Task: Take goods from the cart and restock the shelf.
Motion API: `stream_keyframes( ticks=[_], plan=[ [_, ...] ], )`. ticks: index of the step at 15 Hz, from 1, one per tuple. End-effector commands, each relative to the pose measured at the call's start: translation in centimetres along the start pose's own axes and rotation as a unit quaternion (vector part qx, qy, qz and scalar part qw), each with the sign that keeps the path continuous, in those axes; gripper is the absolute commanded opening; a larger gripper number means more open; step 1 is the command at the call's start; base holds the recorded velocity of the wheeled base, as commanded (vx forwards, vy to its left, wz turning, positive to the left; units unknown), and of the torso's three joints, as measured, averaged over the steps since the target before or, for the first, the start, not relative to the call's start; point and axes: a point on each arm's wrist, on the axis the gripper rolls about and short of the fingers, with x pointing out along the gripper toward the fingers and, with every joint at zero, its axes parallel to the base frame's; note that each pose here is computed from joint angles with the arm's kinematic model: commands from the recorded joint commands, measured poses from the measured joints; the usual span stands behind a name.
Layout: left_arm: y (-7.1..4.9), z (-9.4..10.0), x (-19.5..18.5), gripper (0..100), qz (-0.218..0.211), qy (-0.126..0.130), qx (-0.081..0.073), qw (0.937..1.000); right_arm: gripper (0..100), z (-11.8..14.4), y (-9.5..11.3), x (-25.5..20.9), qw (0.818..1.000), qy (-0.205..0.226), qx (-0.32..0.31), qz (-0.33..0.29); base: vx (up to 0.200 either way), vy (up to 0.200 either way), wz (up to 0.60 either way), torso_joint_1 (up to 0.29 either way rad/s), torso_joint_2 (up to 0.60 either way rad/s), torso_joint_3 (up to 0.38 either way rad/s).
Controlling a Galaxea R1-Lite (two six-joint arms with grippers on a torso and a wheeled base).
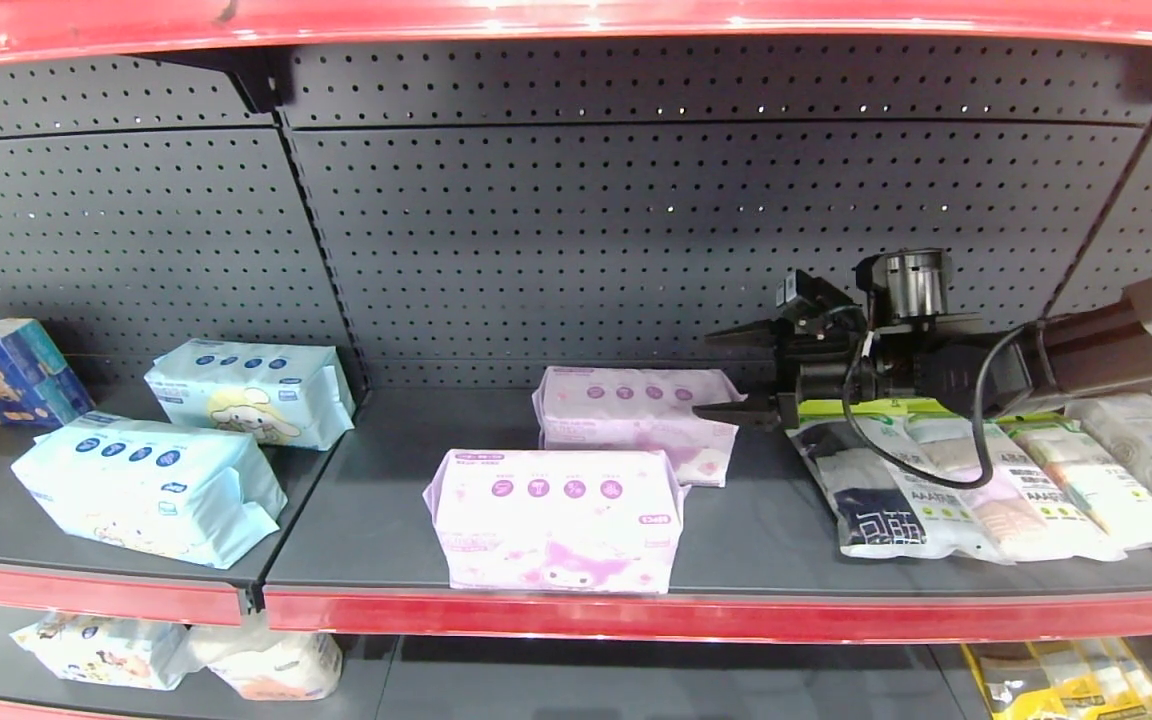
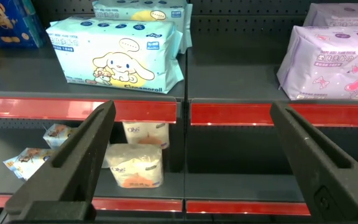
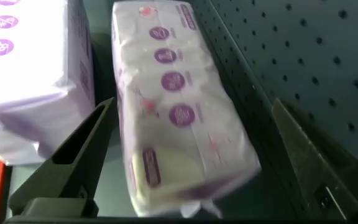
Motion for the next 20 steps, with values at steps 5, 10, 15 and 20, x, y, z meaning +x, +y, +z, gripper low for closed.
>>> stream_keyframes(
  ticks=[5,10,15,20],
  plan=[
    [0.0,0.0,0.0,100,0.0,0.001,0.0,1.0,100,1.9,1.6,-6.0,0.992,0.007,0.114,-0.054,0.0,0.0,0.0,0.0,0.0,0.0],
    [0.0,0.0,0.0,100,0.0,0.001,0.0,1.0,100,1.2,2.0,-9.5,0.973,0.026,0.197,-0.116,0.0,0.0,0.0,0.0,0.0,0.0],
    [0.0,0.0,0.0,100,0.0,0.001,0.0,1.0,100,1.7,2.4,-10.2,0.927,0.049,0.3,-0.219,0.0,0.0,0.0,0.0,0.0,0.0],
    [0.0,0.0,0.0,100,0.0,0.001,0.0,1.0,100,1.7,2.8,-9.0,0.86,0.066,0.393,-0.32,0.0,0.0,0.0,0.0,0.0,0.0]
  ],
)
